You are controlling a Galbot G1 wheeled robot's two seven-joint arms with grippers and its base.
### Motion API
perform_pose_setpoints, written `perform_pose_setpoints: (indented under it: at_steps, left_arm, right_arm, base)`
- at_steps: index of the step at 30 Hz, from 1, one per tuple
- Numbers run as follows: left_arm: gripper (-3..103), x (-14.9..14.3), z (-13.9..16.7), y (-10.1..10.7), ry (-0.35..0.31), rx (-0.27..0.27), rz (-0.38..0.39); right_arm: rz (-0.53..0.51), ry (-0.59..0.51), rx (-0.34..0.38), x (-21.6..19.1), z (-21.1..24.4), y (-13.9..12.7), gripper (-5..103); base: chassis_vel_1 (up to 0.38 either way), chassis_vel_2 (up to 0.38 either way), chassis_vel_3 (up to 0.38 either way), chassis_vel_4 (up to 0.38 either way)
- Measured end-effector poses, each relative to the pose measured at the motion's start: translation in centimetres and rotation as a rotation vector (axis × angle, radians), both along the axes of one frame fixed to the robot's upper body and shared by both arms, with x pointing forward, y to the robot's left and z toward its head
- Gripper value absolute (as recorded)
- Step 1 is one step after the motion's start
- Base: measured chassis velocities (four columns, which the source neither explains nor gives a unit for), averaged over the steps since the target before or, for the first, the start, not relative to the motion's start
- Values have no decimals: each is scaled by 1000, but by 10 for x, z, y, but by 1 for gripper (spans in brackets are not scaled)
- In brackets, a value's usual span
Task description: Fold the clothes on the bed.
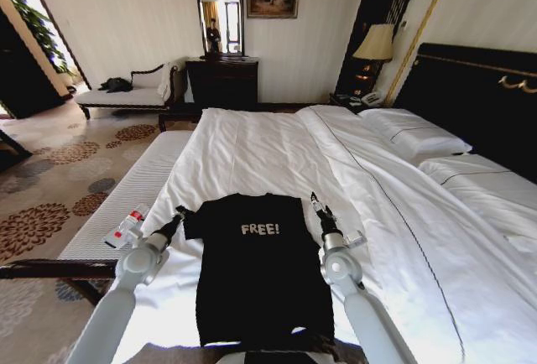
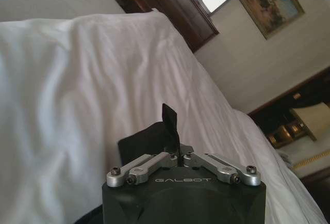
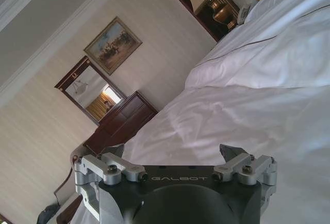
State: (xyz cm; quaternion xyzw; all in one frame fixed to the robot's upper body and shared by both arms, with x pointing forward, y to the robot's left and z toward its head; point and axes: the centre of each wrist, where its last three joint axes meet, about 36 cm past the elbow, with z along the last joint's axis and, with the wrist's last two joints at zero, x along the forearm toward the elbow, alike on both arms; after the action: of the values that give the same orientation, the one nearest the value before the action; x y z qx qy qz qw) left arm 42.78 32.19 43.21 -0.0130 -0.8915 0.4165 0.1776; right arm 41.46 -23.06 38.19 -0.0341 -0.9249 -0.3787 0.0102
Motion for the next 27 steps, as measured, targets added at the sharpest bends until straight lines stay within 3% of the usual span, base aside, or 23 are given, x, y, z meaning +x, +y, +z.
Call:
perform_pose_setpoints:
  at_steps: [2, 11, 27]
  left_arm:
    - [0, 7, 3, -18, -9, 31, -52]
    - [0, 16, -11, -49, 17, 83, -130]
    - [0, 17, -26, -73, 39, 57, -224]
  right_arm:
    - [2, 2, 0, 1, -1, 2, 100]
    - [-3, 8, -5, 3, -3, 0, 100]
    - [9, 14, 6, 11, -6, 10, 100]
  base:
    - [0, 0, 0, 0]
    - [0, 0, 0, 0]
    - [0, 0, 0, 0]
